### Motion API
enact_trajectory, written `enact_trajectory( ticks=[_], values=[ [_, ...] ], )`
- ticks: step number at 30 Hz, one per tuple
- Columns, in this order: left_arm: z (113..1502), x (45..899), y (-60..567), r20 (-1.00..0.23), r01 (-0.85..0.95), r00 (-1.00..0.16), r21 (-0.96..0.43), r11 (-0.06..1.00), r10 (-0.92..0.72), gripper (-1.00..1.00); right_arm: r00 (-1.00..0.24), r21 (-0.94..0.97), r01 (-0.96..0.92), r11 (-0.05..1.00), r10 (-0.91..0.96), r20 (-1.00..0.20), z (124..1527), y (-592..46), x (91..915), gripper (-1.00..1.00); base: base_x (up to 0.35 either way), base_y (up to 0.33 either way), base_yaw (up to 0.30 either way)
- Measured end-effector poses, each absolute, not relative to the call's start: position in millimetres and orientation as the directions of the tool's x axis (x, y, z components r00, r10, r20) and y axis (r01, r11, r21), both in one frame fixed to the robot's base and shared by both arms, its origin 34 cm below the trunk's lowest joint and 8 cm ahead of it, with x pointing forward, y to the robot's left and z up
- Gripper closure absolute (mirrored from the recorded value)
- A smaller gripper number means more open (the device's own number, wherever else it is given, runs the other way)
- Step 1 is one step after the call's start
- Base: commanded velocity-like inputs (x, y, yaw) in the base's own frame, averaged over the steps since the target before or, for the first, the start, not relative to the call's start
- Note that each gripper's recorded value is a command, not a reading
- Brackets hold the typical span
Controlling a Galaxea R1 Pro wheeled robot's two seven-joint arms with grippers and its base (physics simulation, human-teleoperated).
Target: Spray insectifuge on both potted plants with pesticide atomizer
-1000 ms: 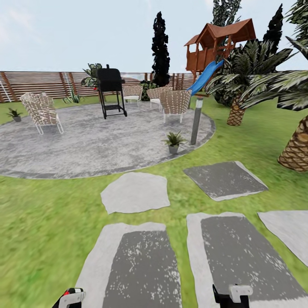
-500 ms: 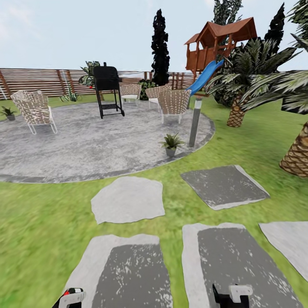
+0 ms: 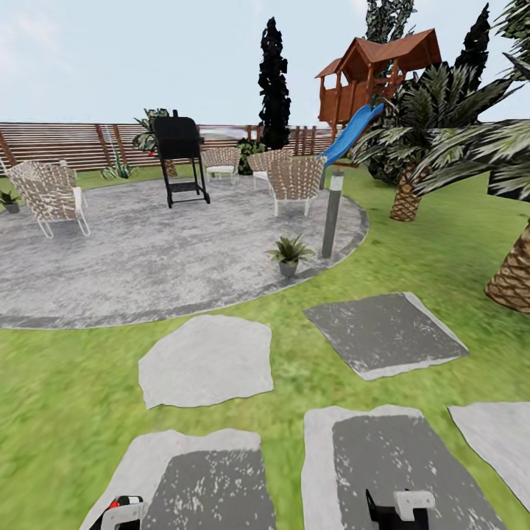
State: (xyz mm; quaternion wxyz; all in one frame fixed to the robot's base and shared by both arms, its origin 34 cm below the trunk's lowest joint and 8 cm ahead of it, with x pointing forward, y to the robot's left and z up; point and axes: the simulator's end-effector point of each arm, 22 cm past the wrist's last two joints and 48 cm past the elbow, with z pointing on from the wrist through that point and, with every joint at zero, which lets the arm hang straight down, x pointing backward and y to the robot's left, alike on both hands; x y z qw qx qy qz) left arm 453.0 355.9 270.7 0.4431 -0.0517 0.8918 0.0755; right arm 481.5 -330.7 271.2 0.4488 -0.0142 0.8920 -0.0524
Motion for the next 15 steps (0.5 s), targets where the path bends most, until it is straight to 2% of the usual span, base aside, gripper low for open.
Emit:
enact_trajectory(
  ticks=[15],
  values=[
    [270.6, 453.0, 355.9, -0.798, -0.159, -0.602, 0.089, 0.983, -0.025, 1.00, -0.598, -0.106, 0.022, 0.994, -0.072, -0.799, 271.0, -330.7, 481.4, -1.00, 0.290, -0.172, 0.000]
  ],
)
